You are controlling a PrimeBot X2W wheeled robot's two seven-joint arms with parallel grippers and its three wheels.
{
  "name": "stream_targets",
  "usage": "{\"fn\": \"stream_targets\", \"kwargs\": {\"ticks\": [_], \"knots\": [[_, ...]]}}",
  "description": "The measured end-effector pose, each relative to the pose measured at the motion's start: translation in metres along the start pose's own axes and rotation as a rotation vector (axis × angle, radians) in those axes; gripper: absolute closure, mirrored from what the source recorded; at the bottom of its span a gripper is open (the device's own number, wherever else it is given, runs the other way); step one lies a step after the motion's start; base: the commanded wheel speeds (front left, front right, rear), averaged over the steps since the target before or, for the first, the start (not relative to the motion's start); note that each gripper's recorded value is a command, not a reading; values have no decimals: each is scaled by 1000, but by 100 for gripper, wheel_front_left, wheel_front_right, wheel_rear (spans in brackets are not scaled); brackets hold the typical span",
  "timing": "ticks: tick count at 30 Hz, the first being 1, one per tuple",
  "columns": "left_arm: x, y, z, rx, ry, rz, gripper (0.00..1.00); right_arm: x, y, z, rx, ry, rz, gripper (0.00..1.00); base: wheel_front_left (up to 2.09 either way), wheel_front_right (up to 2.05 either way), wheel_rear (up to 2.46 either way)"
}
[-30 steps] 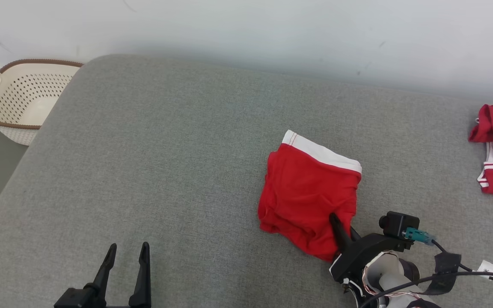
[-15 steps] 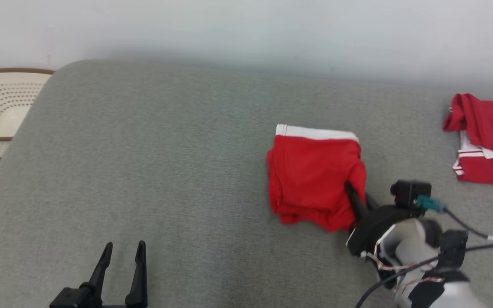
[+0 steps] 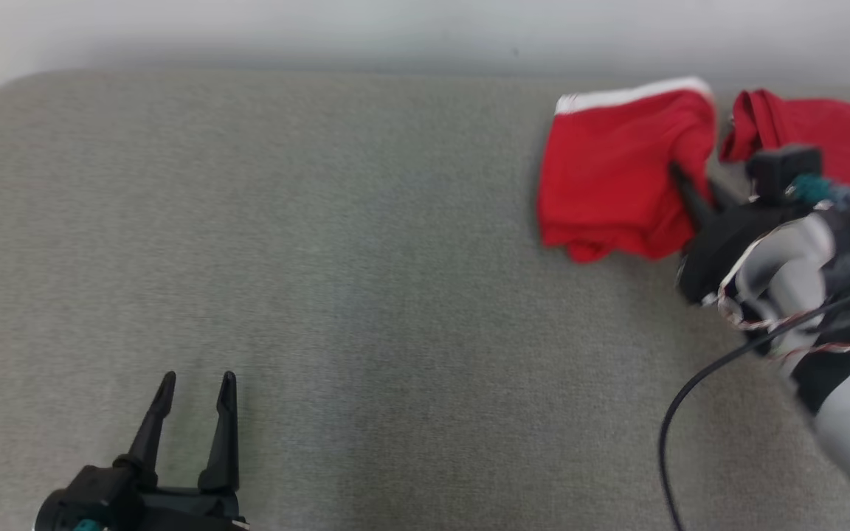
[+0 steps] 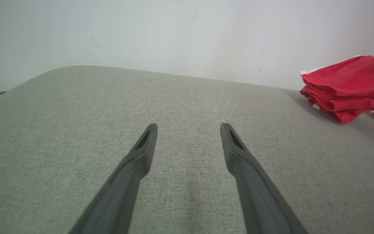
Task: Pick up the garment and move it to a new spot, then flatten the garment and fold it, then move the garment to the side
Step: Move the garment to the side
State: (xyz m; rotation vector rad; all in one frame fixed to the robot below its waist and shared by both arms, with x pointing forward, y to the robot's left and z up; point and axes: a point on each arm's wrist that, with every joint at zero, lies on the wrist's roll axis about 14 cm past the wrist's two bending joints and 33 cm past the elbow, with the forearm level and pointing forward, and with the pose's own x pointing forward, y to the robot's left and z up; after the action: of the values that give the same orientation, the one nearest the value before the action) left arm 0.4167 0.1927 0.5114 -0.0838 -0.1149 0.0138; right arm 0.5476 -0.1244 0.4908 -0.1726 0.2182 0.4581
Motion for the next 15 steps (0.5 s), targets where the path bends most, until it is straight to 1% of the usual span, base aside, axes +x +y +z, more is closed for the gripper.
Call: {"fn": "stream_targets", "kwargs": {"ticks": [6,9,15], "knots": [[19,-5,-9,15,5,-40,0,-2,-52,-16,-75,98,-82,100,0,0,0],[26,-7,-15,24,11,-52,0,-1,-80,-13,-102,114,-131,100,0,0,0],[39,-10,-26,43,18,-83,0,-1,-120,-11,-175,163,-188,100,0,0,0]]}}
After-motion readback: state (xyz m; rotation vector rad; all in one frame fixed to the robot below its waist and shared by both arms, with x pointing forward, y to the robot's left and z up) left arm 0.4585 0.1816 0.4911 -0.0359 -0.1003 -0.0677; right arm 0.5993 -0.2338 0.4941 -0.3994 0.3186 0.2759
